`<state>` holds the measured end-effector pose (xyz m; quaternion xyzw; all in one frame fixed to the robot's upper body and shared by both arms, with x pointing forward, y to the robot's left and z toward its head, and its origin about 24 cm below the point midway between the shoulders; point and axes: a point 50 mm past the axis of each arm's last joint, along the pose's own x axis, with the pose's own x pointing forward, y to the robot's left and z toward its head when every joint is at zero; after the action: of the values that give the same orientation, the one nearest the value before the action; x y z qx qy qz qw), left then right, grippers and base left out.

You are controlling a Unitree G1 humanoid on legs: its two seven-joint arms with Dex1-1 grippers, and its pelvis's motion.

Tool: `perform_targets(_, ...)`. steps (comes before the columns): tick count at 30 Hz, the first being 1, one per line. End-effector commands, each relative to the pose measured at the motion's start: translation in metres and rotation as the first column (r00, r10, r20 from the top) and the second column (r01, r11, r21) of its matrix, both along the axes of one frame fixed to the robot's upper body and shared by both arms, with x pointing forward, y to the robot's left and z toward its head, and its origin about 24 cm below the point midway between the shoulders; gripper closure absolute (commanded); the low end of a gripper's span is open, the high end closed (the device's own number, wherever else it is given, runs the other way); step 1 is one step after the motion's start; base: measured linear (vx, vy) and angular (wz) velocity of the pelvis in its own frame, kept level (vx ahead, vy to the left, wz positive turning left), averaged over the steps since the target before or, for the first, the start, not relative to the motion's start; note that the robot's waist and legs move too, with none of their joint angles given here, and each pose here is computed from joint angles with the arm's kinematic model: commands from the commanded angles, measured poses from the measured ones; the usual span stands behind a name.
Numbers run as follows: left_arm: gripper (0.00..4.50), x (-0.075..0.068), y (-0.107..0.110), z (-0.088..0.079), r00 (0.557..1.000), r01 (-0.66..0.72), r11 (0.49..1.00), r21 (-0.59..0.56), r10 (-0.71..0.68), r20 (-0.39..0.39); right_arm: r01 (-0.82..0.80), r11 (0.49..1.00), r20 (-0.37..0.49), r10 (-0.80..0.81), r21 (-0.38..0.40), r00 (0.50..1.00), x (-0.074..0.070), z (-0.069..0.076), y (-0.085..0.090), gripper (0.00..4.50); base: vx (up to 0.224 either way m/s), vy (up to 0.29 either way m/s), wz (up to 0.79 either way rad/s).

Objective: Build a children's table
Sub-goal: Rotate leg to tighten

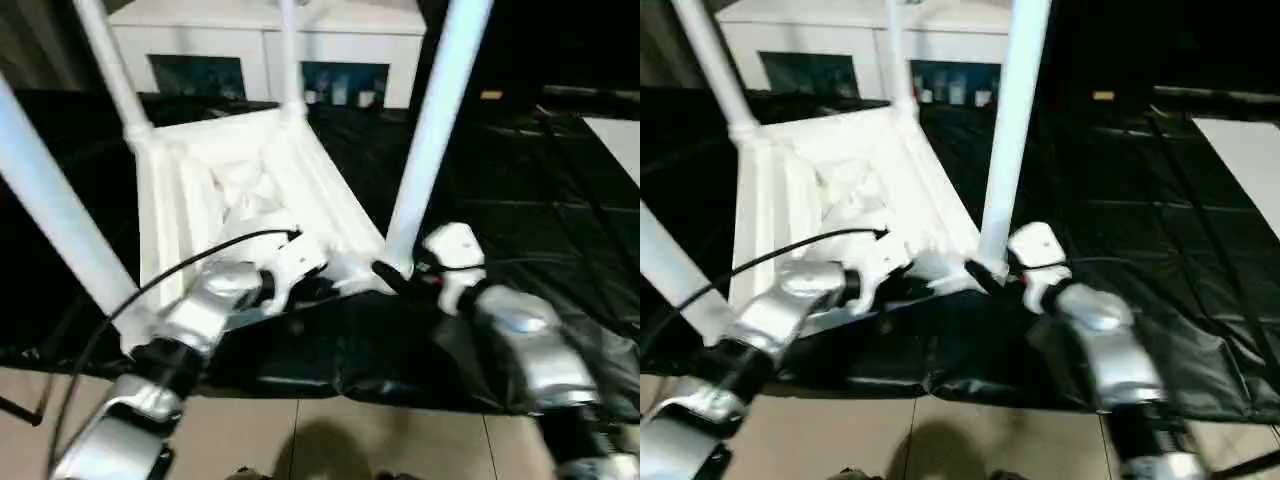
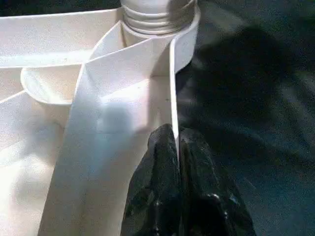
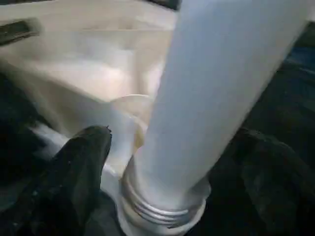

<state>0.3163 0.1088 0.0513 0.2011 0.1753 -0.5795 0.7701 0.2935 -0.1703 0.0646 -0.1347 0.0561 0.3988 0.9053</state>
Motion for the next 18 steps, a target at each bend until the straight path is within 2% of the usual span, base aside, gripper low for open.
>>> perform_targets(1, 4.5, -0.011, -0.004, 0.004, 0.988, 0.157, 0.988, -0.003, -0.157, 0.001, -0.135, 0.991, -0.049, 0.135, -0.008, 0.99, -0.011, 0.002, -0.007, 0.11, 0.0, 0.0, 0.0)
perform_targets(4, 4.5, -0.016, 0.001, 0.004, 0.975, 0.218, 0.976, -0.002, -0.218, -0.034, -0.216, 0.976, -0.123, 0.211, -0.03, 0.97, -0.018, -0.002, -0.012, 0.11, 0.0, 0.0, 0.0)
perform_targets(6, 4.5, -0.019, 0.002, 0.004, 0.969, 0.243, 0.97, -0.001, -0.242, -0.047, -0.234, 0.972, -0.142, 0.227, -0.035, 0.964, -0.02, -0.003, -0.013, 0.11, 0.0, 0.0, 0.0)
perform_targets(8, 4.5, -0.021, 0.003, 0.005, 0.963, 0.262, 0.965, -0.002, -0.262, -0.059, -0.252, 0.967, -0.15, 0.243, -0.04, 0.958, -0.021, -0.004, -0.013, 0.11, 0.0, 0.0, 0.0)
perform_targets(9, 4.5, -0.021, 0.004, 0.006, 0.961, 0.272, 0.962, -0.001, -0.272, -0.053, -0.271, 0.959, -0.15, 0.257, -0.084, 0.955, -0.02, -0.008, -0.01, 0.11, 0.0, 0.0, 0.0)
perform_targets(13, 4.5, -0.019, 0.005, 0.007, 0.962, 0.27, 0.963, 0.001, -0.27, -0.046, -0.28, 0.953, -0.151, 0.262, -0.116, 0.953, -0.019, -0.01, -0.008, 0.11, 0.0, 0.0, 0.0)
perform_targets(18, 4.5, -0.018, 0.005, 0.008, 0.961, 0.272, 0.962, -0.002, -0.272, -0.045, -0.278, 0.957, -0.163, 0.263, -0.078, 0.951, -0.016, -0.009, -0.008, 0.54, 0.0, 0.0, 0.0)
